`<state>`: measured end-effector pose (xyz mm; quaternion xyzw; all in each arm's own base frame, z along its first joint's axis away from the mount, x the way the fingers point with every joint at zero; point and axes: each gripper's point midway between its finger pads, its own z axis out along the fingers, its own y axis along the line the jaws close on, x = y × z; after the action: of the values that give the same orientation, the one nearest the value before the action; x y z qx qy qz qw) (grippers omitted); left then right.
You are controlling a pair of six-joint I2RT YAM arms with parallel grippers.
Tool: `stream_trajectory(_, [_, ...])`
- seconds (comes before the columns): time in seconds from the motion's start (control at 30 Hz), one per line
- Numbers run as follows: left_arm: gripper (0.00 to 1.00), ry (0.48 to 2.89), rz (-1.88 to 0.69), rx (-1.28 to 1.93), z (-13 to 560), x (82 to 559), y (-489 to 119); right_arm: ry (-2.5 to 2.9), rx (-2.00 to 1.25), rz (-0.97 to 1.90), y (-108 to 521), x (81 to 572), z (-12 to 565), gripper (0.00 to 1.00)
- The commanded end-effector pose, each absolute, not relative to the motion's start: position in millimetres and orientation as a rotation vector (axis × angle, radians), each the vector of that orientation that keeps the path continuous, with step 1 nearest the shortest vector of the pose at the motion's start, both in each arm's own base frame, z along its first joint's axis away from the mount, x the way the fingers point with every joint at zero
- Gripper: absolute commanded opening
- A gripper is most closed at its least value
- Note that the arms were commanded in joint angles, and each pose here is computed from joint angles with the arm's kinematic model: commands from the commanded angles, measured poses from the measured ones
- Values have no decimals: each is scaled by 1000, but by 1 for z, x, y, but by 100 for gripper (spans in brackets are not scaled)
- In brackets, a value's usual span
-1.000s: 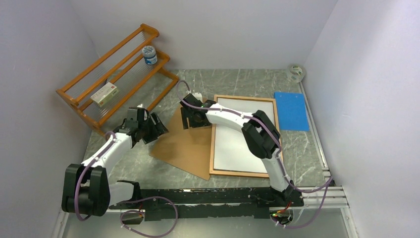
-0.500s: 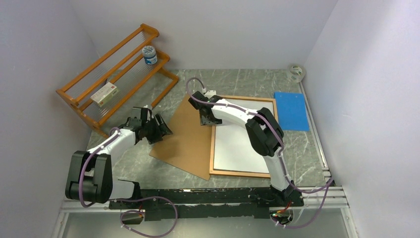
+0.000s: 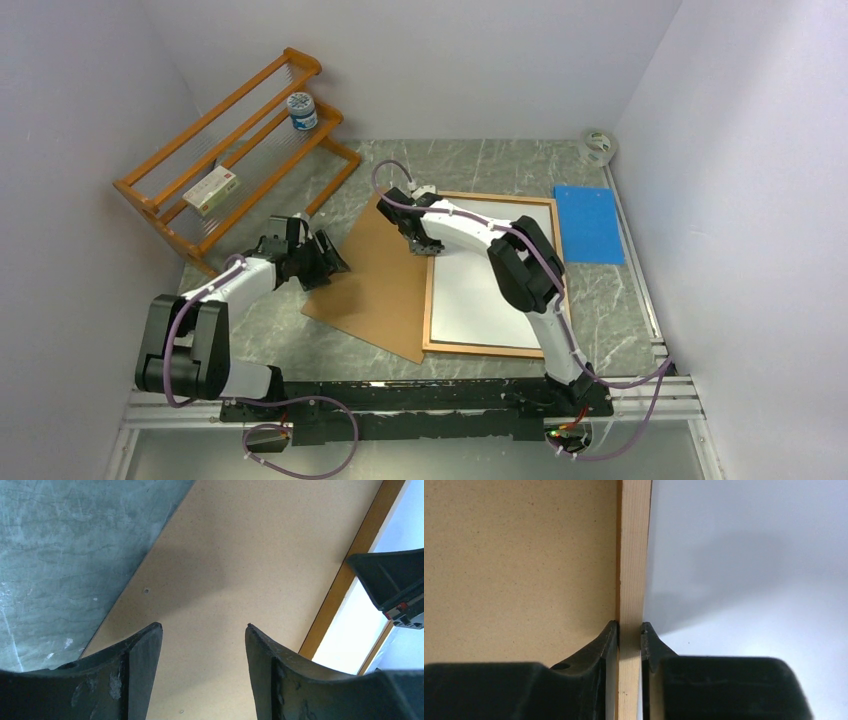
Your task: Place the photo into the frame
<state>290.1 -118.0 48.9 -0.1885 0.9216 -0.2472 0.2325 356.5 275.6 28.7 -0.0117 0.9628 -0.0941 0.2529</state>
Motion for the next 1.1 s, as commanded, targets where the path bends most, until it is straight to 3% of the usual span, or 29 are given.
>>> stream_trajectory(0.0, [66, 2513, -709, -490, 51, 296, -123, 2547, 0, -315, 277, 365, 47, 11])
stream_trajectory(0.1, [66, 2514, -678, -500, 49, 296, -120, 2516, -21, -336, 283, 367, 58, 0])
stream_trajectory(0.27, [66, 2549, -553, -579, 35, 291, -104, 2464, -51, -383, 286, 369, 73, 0])
stream_trajectory(0.6, [67, 2551, -549, -571, 33, 291, -104, 2416, -52, -527, 258, 377, 80, 0])
stream_trajectory(1.07, [67, 2554, -567, -560, 36, 293, -107, 2435, 85, -622, 174, 386, 69, 0])
